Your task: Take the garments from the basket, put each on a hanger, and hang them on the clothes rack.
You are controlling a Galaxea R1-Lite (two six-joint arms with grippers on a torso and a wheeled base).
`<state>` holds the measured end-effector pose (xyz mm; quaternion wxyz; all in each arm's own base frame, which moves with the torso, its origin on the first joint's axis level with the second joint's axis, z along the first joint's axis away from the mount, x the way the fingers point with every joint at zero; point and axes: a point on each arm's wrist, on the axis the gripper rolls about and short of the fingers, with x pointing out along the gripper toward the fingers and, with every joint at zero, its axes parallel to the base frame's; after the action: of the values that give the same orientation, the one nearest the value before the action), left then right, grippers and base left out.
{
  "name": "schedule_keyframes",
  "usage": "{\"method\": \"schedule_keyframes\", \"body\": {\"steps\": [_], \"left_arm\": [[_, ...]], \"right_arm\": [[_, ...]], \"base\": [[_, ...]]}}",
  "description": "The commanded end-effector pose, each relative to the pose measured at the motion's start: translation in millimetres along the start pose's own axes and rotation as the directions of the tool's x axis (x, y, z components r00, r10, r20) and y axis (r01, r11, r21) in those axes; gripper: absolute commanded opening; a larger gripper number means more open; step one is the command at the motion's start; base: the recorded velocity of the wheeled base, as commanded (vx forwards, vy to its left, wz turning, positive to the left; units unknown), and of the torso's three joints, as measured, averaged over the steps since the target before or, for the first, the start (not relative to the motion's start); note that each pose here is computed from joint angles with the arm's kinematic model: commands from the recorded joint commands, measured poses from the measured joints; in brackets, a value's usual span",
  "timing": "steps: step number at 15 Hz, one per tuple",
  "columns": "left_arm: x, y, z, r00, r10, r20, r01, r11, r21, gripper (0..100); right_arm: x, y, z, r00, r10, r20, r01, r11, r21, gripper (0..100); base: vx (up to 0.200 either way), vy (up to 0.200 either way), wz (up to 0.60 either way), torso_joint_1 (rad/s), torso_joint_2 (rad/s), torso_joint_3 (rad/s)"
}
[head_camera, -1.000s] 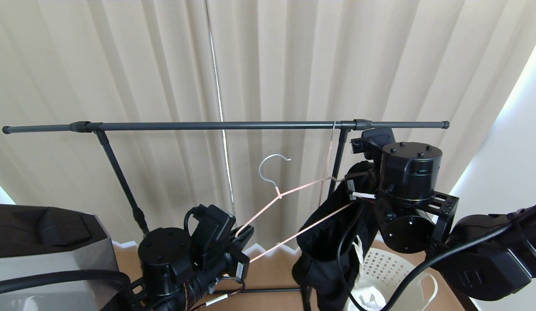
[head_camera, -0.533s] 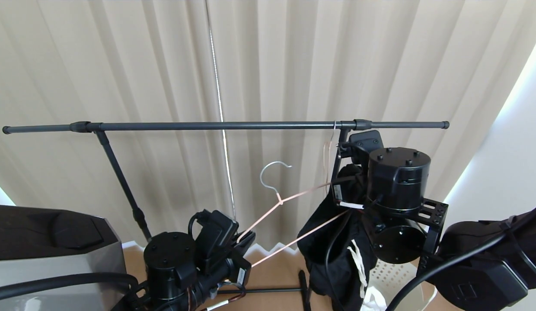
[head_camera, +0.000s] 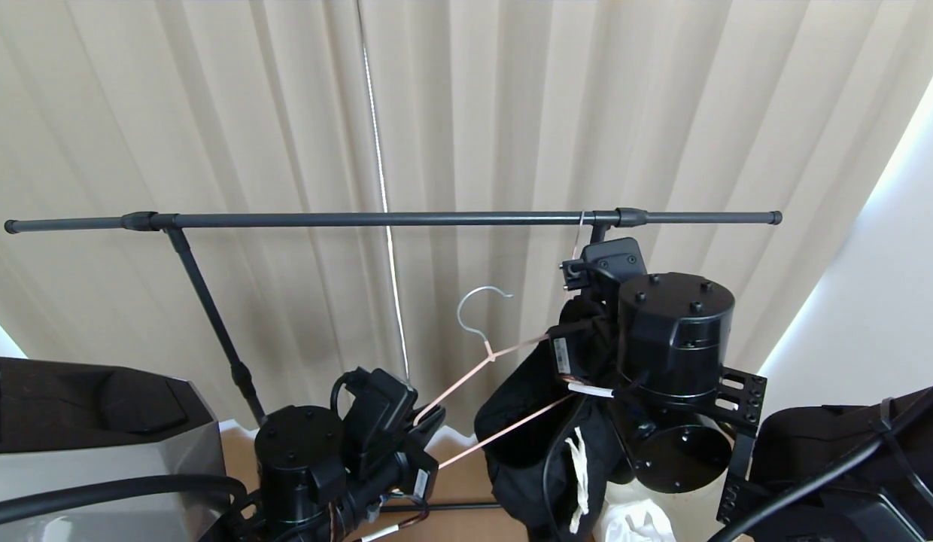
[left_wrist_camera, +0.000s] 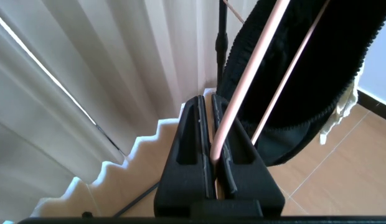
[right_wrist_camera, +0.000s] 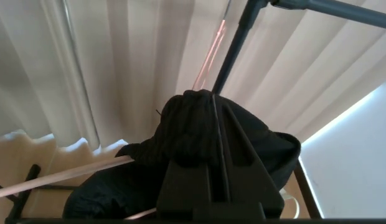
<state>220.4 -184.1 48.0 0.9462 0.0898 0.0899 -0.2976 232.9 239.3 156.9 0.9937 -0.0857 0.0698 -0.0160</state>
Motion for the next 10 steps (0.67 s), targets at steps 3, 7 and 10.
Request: {"method": "schedule_keyframes", "body": {"steps": [3, 7, 10], "left_arm": [[0.4, 0.0, 0.3, 1.0, 0.001, 0.003, -0.001, 1.0, -0.001, 0], [-0.4, -0.4, -0.4, 1.0, -0.001, -0.002, 0.001, 1.0, 0.0, 0], [0.8, -0.8, -3.3, 1.0, -0.002, -0.012, 0.002, 1.0, 0.001, 0]], "right_arm": [[-11.7, 12.7, 0.7, 0.999, 0.051, 0.01, -0.052, 0.999, 0.01, 0], [-21.3, 26.1, 0.7, 0.995, 0.096, 0.019, -0.097, 0.995, 0.036, 0], [-25.5, 30.4, 2.1, 0.993, 0.116, 0.039, -0.118, 0.991, 0.056, 0]], "base": [[0.0, 0.0, 0.0, 0.0, 0.0, 0.0], [0.0, 0.0, 0.0, 0.0, 0.0, 0.0], [0.0, 0.0, 0.0, 0.0, 0.0, 0.0]]}}
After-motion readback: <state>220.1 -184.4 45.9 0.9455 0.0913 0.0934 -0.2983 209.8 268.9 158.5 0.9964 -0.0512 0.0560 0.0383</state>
